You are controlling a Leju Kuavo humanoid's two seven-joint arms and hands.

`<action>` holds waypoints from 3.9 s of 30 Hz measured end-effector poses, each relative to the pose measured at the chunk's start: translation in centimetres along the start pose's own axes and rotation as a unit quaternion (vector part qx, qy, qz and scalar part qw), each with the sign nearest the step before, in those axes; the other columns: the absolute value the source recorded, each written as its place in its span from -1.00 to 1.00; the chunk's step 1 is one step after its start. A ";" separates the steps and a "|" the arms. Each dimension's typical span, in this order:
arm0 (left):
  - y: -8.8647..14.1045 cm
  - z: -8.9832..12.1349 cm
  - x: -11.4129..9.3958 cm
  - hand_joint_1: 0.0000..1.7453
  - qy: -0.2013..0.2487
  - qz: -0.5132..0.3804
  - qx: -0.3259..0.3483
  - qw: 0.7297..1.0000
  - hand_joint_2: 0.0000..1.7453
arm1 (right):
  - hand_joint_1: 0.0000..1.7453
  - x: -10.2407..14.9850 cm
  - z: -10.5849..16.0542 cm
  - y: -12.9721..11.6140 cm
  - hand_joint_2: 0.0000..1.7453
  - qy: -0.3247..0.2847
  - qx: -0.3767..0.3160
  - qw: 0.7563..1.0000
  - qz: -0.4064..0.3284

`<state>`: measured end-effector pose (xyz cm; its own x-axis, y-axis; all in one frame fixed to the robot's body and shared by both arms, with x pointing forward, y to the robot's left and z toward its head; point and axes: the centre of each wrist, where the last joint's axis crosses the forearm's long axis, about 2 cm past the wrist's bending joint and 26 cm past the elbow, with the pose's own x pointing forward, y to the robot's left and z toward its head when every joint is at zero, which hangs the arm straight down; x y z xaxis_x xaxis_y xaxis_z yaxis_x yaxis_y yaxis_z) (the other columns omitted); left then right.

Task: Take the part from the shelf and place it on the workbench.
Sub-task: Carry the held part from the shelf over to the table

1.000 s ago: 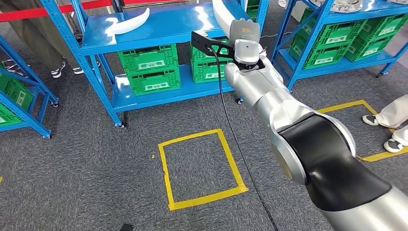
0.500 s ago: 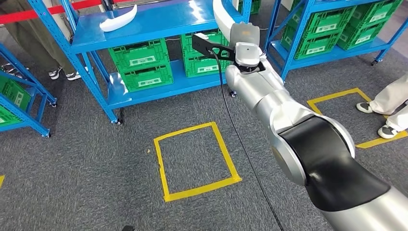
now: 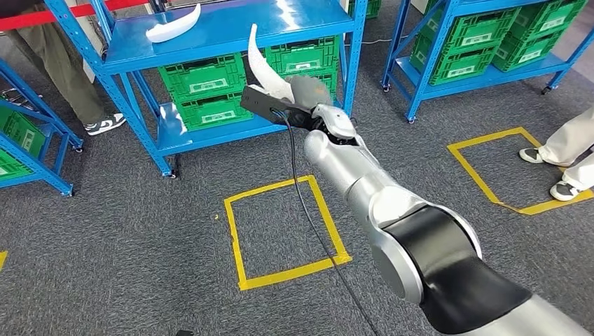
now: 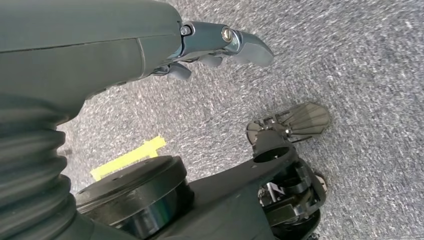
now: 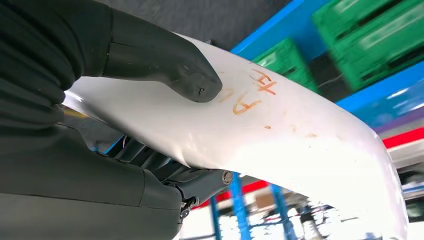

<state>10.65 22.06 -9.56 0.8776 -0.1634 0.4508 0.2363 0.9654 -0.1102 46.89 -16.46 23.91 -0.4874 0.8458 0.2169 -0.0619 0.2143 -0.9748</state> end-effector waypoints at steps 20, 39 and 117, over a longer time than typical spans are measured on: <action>0.2 0.6 -2.4 -1.00 0.002 0.052 0.014 0.999 1.00 | 1.00 16.1 15.9 14.8 1.00 -0.203 0.030 0.923 -0.326; 0.9 0.4 -1.5 -1.00 0.006 0.054 0.020 0.998 1.00 | 1.00 16.9 19.5 15.1 1.00 -0.217 0.014 0.895 -0.391; 1.3 0.6 -2.1 -1.00 0.016 0.053 0.024 0.998 1.00 | 1.00 15.6 21.0 14.8 1.00 -0.207 -0.037 0.903 -0.374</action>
<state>8.87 23.79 -10.16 0.9100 -0.0647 0.4096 0.1208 0.9863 -0.1125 20.13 -10.37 11.75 -0.6182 0.1993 0.7603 -0.4572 0.6957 -0.5541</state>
